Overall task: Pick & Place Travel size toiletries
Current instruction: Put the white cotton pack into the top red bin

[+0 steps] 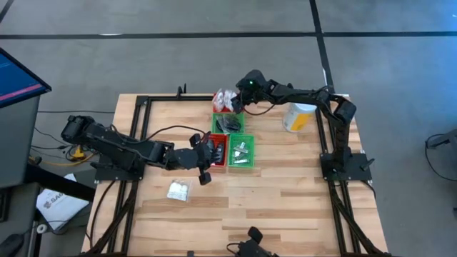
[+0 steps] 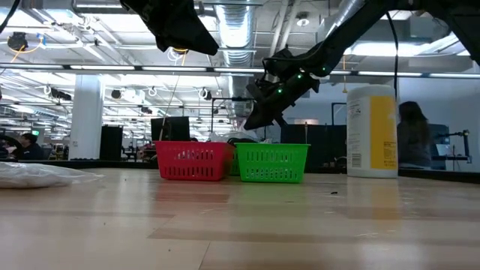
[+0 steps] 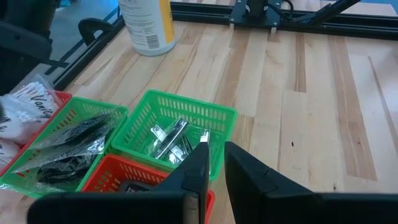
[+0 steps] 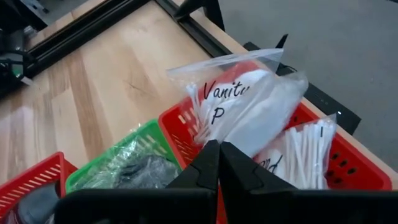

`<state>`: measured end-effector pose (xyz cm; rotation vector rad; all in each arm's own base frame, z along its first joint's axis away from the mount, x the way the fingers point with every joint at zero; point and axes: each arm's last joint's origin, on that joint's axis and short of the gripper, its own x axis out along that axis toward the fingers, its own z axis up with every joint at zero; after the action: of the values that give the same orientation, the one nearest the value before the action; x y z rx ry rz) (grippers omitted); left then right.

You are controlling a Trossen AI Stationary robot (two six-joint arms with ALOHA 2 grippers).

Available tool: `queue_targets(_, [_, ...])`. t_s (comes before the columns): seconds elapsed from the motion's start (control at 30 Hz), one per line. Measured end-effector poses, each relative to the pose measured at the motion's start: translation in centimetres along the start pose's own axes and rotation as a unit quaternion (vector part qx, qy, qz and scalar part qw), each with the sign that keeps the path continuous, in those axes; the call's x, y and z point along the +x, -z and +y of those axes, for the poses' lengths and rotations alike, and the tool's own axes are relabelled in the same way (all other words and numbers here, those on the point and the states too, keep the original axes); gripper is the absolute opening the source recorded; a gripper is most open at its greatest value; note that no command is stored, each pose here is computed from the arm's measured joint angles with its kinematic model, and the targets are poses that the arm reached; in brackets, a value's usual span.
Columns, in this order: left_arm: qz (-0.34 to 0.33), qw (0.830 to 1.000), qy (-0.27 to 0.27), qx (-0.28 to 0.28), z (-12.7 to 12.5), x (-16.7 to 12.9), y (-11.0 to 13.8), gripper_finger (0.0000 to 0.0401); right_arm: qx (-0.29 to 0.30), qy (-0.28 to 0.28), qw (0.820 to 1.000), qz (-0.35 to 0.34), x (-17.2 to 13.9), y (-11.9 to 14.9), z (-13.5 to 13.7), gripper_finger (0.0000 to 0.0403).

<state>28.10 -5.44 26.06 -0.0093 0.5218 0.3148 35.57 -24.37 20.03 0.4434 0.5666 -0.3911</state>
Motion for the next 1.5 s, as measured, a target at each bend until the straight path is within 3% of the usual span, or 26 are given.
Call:
queue_targets(0.33, [0.0,1.0,0.0,0.0,0.0,0.0,0.0,0.0044,-0.003,0.014,1.0,0.009,0.4,0.4,-0.2,0.0008])
queue_targets(0.63, [0.0,1.0,0.0,0.0,0.0,0.0,0.0,0.0044,-0.001,0.019,1.0,0.012,0.3,0.4,-0.5,0.0109])
queue_targets(0.9, [0.0,1.0,-0.002,-0.001,0.1,0.1,0.0,0.0044,0.011,0.081,0.997,0.001,-0.7,-1.1,-1.8,0.0169])
queue_targets(1.27, [0.008,1.0,-0.003,0.003,0.1,0.0,0.1,0.0044,0.0,0.059,0.998,0.015,-1.2,-2.9,0.0,0.0177])
queue_targets(1.5, [0.057,0.998,-0.002,0.024,0.3,0.0,1.1,0.0044,-0.017,-0.024,0.995,0.091,-2.4,-4.1,2.4,0.0165])
